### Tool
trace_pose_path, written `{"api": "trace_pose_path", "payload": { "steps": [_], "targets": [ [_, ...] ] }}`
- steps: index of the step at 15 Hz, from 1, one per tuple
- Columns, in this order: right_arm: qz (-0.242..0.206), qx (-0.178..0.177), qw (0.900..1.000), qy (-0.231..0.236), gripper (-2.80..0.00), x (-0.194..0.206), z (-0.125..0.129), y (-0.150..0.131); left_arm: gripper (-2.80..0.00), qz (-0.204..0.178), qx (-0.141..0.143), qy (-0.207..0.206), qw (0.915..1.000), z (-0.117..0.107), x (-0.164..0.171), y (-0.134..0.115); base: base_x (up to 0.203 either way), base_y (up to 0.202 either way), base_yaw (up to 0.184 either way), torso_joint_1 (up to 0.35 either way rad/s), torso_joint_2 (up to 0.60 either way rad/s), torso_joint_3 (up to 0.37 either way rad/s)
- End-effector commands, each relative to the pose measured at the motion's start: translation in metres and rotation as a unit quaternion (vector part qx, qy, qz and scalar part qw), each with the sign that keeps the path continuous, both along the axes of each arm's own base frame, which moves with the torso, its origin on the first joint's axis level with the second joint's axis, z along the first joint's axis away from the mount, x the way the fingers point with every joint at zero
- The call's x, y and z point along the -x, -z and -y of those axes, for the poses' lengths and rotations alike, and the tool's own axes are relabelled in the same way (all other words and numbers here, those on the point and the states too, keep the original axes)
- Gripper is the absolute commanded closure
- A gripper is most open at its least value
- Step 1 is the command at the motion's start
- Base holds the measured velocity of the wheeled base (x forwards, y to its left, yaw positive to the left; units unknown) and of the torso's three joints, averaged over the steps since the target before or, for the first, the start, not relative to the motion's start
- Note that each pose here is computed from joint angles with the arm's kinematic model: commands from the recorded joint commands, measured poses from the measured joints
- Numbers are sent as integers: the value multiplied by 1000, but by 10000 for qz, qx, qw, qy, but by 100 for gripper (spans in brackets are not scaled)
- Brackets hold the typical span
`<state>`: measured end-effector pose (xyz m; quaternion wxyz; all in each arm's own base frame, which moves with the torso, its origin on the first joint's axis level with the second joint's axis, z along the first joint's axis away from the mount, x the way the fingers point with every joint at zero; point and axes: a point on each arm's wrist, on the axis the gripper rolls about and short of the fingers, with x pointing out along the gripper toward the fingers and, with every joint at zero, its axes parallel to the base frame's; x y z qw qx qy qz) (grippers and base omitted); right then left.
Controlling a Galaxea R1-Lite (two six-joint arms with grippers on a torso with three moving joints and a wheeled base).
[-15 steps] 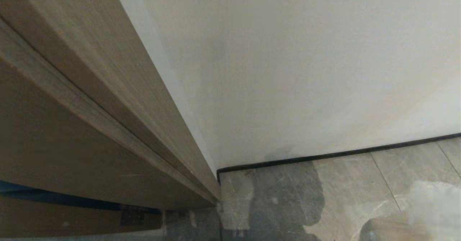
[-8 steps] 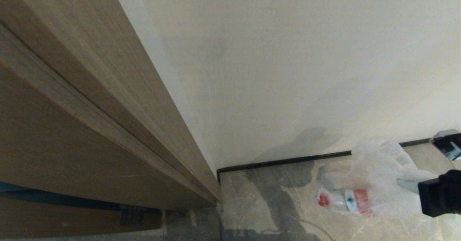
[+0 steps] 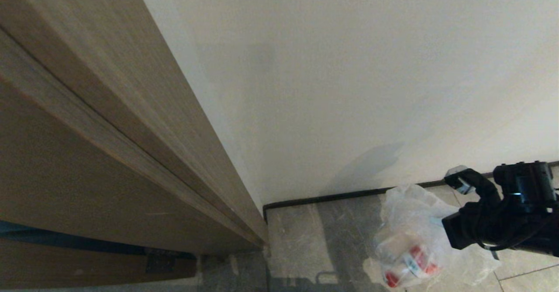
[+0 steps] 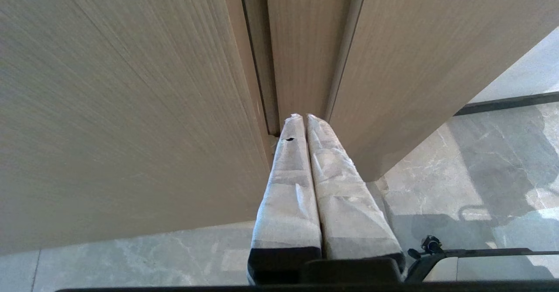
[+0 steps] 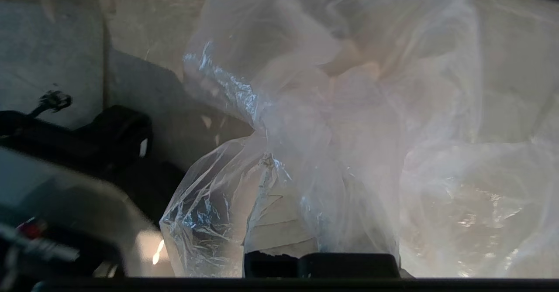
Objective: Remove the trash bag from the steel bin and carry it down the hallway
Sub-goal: Put the trash bag at the door
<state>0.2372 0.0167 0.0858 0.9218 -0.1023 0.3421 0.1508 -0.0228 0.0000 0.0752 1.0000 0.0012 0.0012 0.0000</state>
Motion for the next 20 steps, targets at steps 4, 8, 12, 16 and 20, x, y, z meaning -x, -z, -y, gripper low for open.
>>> {"api": "trace_pose_path", "payload": {
  "steps": [4, 8, 12, 16, 20],
  "targets": [
    [-185, -4, 9997, -133, -280, -31, -7, 45, 0, 4, -2, 0, 10000, 0, 0, 0, 0, 0, 0, 0, 0, 0],
    [-173, -17, 9997, -185, -280, -34, -5, 48, 0, -3, -3, 0, 10000, 0, 0, 0, 0, 0, 0, 0, 0, 0],
    [244, -77, 9996, -117, -280, -18, -2, 18, 0, -4, 4, 0, 10000, 0, 0, 0, 0, 0, 0, 0, 0, 0],
    [559, -112, 9982, 158, 0, 25, 11, -21, 0, -4, 4, 0, 10000, 0, 0, 0, 0, 0, 0, 0, 0, 0],
    [874, -61, 9954, 375, 0, 83, 15, -44, 0, 4, 4, 0, 10000, 0, 0, 0, 0, 0, 0, 0, 0, 0]
  ]
}}
